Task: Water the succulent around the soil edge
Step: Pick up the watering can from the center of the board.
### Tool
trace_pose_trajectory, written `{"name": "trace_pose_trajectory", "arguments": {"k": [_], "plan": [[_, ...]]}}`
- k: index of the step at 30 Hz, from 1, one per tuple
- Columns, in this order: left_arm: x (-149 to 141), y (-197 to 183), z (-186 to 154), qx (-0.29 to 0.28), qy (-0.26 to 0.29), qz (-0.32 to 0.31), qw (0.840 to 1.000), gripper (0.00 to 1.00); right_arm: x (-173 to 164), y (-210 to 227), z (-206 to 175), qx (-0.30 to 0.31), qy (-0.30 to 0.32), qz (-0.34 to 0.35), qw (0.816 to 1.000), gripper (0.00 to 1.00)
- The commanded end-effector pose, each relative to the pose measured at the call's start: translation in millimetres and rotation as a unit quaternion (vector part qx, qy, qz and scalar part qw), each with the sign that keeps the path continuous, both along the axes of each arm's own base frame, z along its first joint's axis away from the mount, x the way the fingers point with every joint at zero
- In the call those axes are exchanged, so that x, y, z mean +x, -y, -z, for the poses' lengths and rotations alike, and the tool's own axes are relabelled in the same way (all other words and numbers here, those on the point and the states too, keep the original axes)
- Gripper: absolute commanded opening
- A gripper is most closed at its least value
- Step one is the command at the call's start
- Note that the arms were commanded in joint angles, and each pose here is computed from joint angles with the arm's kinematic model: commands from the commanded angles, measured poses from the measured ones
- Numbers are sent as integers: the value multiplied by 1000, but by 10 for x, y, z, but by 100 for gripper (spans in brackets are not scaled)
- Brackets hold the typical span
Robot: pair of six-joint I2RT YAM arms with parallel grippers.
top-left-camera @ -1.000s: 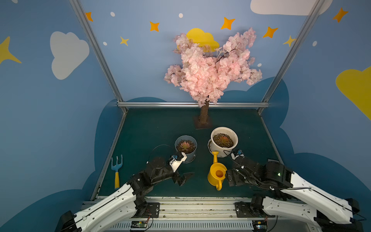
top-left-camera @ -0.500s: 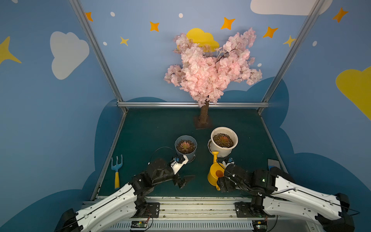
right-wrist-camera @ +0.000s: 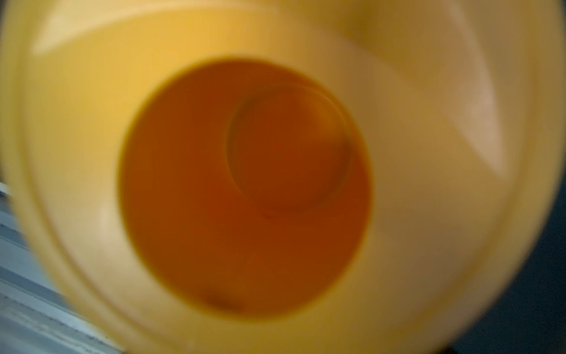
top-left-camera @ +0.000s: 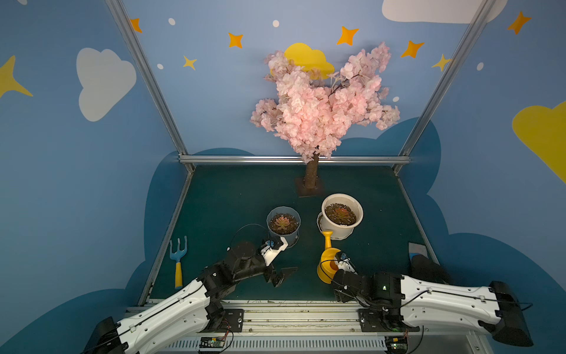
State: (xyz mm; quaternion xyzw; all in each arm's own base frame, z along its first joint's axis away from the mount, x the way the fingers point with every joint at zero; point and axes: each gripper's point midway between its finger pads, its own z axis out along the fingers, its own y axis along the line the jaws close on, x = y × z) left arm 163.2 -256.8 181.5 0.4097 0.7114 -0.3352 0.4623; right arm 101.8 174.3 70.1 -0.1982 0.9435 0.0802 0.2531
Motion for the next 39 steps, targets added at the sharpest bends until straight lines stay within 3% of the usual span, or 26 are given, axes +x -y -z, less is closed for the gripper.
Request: {"name": "trace_pose_trajectory", "arguments": {"k": [1,6,15,22,32,39], "plan": [[0,9,4,2,9,3,1000,100,153,-106,-143,31,74,18,997,68],[6,6,17,4,8,2,1000,100,157,-146,-121,52,109,13,993,58],[-20,12,10,1,8,9,1000,100,172,-52,-45,59,116,18,991,30],[-13,-10,-18,-2,13,3,1000,100,192,23,-369,51,130,8,990,0],[48,-139,-158,-14,42,-34,998,100,134,-46,-1039,76,141,-52,986,0],[51,-163,-209,-16,48,-38,998,100,269,-151,-1547,81,232,-100,964,0]]}}
